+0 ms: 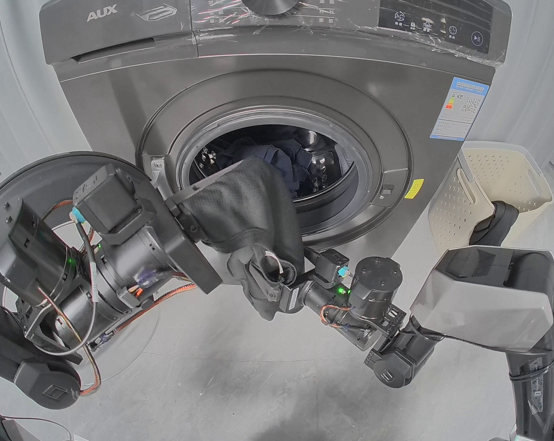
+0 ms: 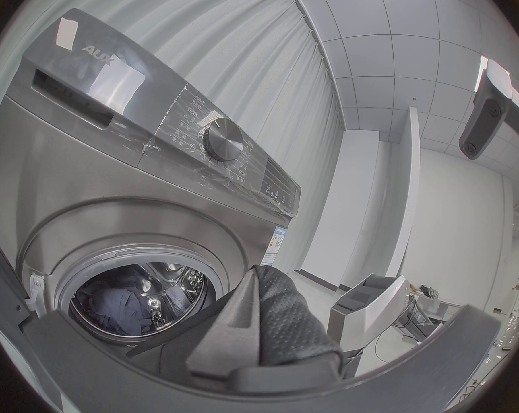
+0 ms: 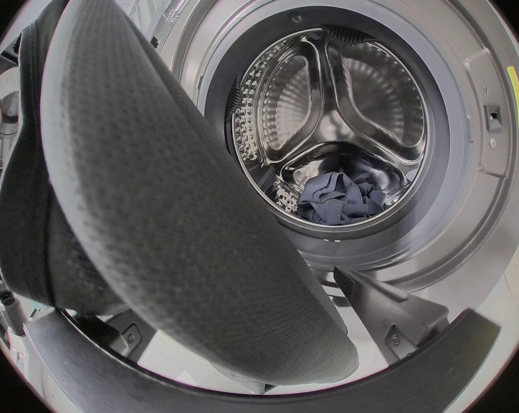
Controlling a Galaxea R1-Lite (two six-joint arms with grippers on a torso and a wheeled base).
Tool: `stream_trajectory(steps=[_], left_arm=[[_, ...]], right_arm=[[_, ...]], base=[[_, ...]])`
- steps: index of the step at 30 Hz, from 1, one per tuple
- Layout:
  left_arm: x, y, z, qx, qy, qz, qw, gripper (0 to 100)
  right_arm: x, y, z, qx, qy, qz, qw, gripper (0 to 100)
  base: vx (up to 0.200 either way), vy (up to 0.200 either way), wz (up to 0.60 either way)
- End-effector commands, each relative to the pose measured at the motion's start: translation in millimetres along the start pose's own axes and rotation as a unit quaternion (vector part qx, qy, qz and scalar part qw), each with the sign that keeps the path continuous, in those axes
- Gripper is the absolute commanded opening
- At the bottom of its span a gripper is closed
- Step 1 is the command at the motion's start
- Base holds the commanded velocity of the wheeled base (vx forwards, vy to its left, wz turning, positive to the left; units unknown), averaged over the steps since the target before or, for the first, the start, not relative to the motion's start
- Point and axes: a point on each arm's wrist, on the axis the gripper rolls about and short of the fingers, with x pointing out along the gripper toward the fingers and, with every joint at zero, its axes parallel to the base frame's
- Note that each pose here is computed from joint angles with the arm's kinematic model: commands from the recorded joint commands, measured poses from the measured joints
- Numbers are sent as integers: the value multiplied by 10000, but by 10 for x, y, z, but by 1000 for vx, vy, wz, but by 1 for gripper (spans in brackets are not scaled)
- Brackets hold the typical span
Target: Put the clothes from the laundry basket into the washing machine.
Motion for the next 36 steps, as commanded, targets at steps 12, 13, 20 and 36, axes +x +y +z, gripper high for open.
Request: stream_trajectory(steps=[12,13,20,36], left_arm=[[8,96,51,-384,-117,201,9990,0],[1,126,51,-353,-112,251,9990,0],[-23,245,29,-274,-67,482,9984,0],[-153,413,-178,-280,389,824,9954,0]], right_arm=[[-10,-97,-21,-16,30,-135,9999,0],[-30,-93,17,7,14,-133,9999,0],[-411,-138,243,41,257,-281,9993,0],[-923,-68,847,467,-152,-246,9985,0]], base=[[0,0,0],[0,0,0],[0,0,0],[0,0,0]])
